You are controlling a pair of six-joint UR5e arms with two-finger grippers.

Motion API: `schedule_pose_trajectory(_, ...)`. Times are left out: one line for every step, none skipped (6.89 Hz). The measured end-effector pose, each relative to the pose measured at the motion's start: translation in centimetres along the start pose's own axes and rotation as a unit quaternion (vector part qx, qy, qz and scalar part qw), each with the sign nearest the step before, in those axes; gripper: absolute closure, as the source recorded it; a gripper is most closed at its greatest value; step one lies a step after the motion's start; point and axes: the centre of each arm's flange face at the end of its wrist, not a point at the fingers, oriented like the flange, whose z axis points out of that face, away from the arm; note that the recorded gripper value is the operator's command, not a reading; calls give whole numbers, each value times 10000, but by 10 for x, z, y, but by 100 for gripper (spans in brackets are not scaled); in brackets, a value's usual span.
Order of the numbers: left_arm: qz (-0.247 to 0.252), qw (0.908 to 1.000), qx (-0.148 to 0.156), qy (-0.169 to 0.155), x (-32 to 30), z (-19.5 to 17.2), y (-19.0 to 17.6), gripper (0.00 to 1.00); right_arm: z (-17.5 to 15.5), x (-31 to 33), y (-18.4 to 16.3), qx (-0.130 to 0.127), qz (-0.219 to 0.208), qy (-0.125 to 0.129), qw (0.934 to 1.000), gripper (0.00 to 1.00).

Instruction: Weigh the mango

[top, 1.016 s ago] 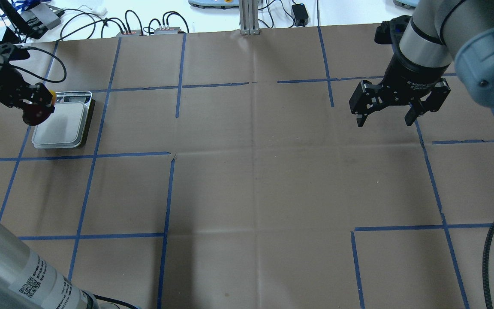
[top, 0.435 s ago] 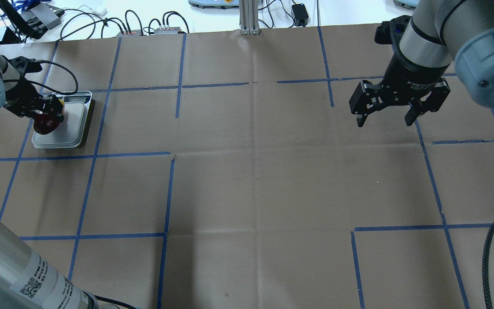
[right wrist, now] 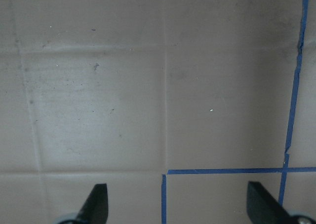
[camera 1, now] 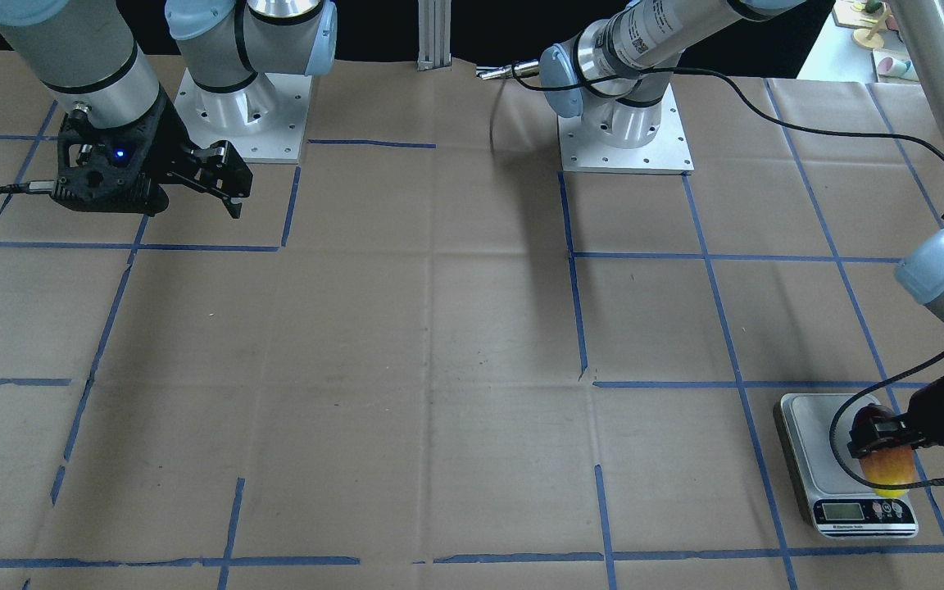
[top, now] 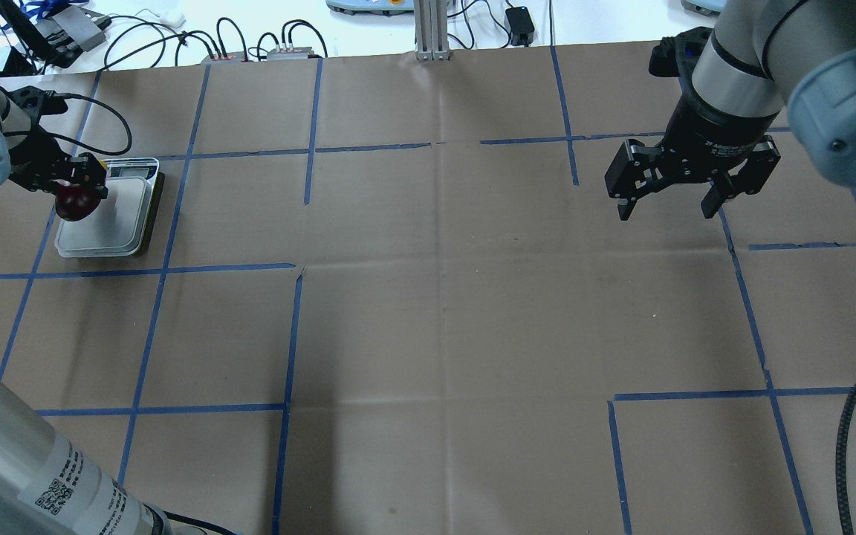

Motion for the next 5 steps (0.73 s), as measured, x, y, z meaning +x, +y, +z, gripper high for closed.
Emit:
schedule_pose_trajectory(4,10000,27,-1,1,-3,0,1,0,0,0,0,0,0,10000,0)
schedule_pose_trajectory(4,9999,103,-37,2,-14,0,1,0,0,0,0,0,0,10000,0)
schedule_pose_trajectory(-1,9997,209,-99,4,-40,3,1,0,0,0,1,0,0,10000,0)
schedule_pose_trajectory(-22,9996,255,-127,10,-76,12,1,0,0,0,1,0,0,10000,0)
schedule_pose_trajectory(-126,9997,199,-99,30,-121,26,1,0,0,0,3,0,0,10000,0)
